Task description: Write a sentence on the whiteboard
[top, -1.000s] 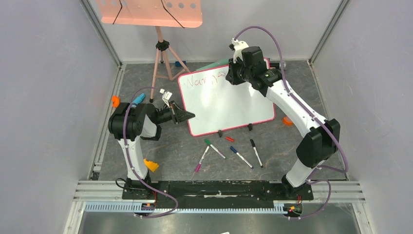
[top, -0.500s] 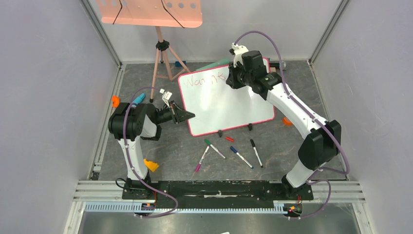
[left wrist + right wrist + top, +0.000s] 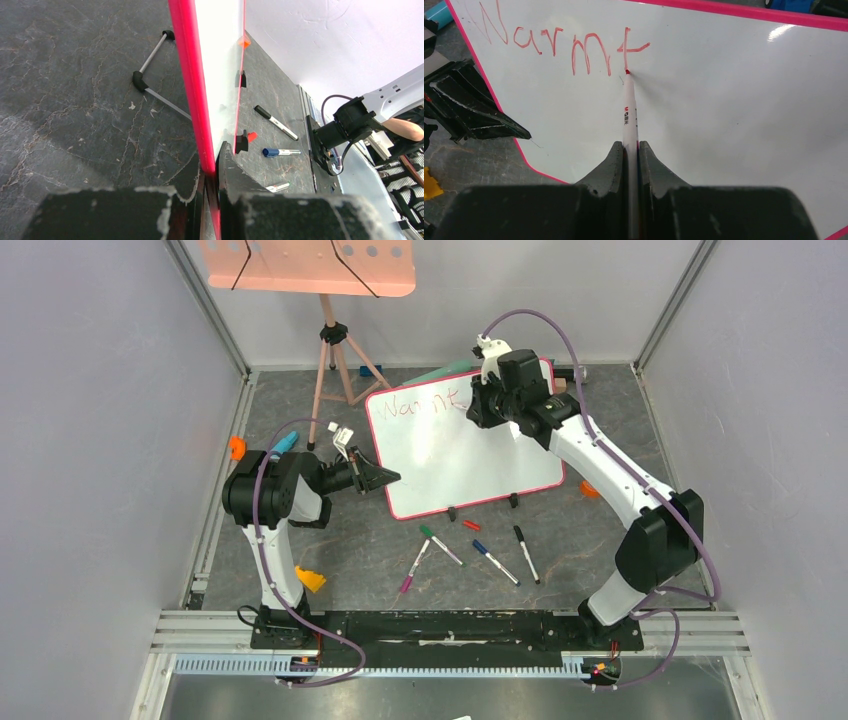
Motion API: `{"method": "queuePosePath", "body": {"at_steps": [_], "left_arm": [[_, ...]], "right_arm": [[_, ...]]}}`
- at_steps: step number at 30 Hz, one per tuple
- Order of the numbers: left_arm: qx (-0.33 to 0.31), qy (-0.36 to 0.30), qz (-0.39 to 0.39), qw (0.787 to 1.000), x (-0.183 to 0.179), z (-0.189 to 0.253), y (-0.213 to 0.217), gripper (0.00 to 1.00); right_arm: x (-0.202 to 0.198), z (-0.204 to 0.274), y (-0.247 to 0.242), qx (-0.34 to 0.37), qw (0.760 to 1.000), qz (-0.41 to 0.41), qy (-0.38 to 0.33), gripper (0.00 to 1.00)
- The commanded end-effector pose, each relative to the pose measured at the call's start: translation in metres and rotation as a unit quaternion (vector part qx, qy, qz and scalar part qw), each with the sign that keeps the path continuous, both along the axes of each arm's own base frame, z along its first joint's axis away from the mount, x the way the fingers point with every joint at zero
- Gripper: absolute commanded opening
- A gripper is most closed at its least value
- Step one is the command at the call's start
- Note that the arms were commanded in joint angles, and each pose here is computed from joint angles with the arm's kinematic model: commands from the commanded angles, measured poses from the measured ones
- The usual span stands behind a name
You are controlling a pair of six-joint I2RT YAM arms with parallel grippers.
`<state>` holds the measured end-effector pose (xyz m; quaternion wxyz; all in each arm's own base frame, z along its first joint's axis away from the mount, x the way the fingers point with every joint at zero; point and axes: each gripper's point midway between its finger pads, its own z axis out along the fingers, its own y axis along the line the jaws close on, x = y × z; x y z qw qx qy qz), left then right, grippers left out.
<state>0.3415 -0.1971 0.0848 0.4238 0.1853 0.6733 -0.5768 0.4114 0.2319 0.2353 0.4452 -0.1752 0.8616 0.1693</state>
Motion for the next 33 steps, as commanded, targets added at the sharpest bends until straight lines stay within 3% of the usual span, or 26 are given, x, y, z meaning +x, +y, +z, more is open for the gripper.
{"method": "queuePosePath", "body": {"at_steps": [1,18,27,33], "left_arm": [[0.054,-0.112,0.034,0.992,0.014,-0.022,0.008,0.09],[0.053,-0.108,0.034,0.992,0.013,-0.022,0.008,0.09],[0.053,-0.108,0.035,0.992,0.014,-0.022,0.008,0.09],[0.053,-0.107,0.035,0.992,0.014,-0.023,0.008,0.09]], "right_arm": [[0.000,0.001,-0.017,-0.028,0.999,-0.025,-0.004,0.00],[0.013,0.023,-0.022,-0.028,0.998,-0.052,-0.032,0.00],[0.009,0.066,-0.015,0.014,0.995,-0.032,-0.089,0.00],[0.017,0.070,-0.020,0.007,0.994,-0.043,-0.100,0.00]]}}
